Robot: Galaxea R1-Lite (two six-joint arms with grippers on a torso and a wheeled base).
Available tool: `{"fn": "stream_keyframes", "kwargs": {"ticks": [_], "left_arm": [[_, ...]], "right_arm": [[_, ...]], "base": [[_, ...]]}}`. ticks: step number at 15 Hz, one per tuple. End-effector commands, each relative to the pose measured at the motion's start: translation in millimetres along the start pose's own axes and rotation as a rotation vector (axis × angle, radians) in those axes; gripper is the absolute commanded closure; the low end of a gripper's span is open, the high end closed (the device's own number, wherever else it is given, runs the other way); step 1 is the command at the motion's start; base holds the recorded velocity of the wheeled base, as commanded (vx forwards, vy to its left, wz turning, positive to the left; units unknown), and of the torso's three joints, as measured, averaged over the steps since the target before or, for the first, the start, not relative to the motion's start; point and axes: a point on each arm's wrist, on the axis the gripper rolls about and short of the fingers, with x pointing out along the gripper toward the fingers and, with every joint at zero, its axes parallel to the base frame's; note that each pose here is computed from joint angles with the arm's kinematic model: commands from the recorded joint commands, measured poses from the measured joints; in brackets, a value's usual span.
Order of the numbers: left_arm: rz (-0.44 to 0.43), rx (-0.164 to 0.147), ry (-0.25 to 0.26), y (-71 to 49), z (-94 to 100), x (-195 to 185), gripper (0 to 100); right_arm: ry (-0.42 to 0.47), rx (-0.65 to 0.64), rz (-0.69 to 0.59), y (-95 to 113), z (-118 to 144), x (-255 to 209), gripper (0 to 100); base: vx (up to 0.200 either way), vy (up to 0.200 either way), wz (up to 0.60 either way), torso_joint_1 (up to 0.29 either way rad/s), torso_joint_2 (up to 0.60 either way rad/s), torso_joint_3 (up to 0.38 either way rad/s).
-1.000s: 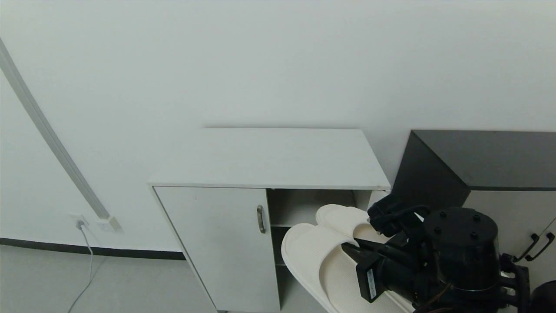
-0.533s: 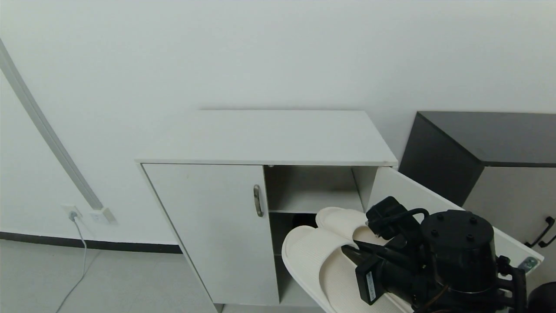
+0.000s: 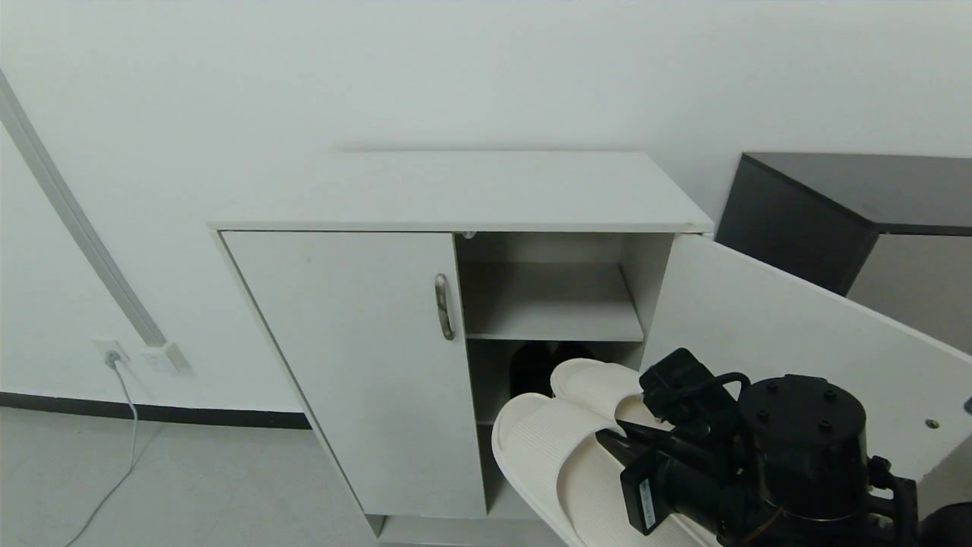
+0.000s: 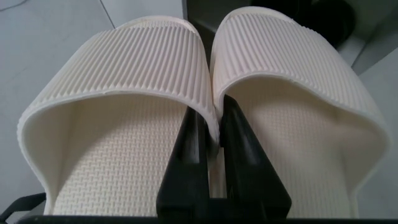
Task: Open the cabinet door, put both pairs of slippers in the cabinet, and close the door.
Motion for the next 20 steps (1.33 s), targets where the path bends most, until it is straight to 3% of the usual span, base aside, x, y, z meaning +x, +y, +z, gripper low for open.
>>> {"fn": "stream_keyframes", "kwargs": {"ticks": [1,12,20], "left_arm": [[-0.001,0.000,0.002,0.0,0.0,0.1,100],[-0.001,0.000,0.002,0.0,0.0,0.1,100],[0.001,0.000,0.001,0.0,0.0,0.1,100]], "right_arm": [[0.006,-0.003,0.003,0.9,-1.5,0.6,100],[0.028,-0.007,0.001,1.2,-8.2,2.3,100],[0.032,-0.019,-0.024,3.0,-16.7,12.2,100]], "base": [[0.000,0.000,0.00,-0.139,0.46,0.334],[0.000,0.000,0.00,-0.072,0.44,0.362],[0.000,0.000,0.00,-0.001,0.04,0.041]]}}
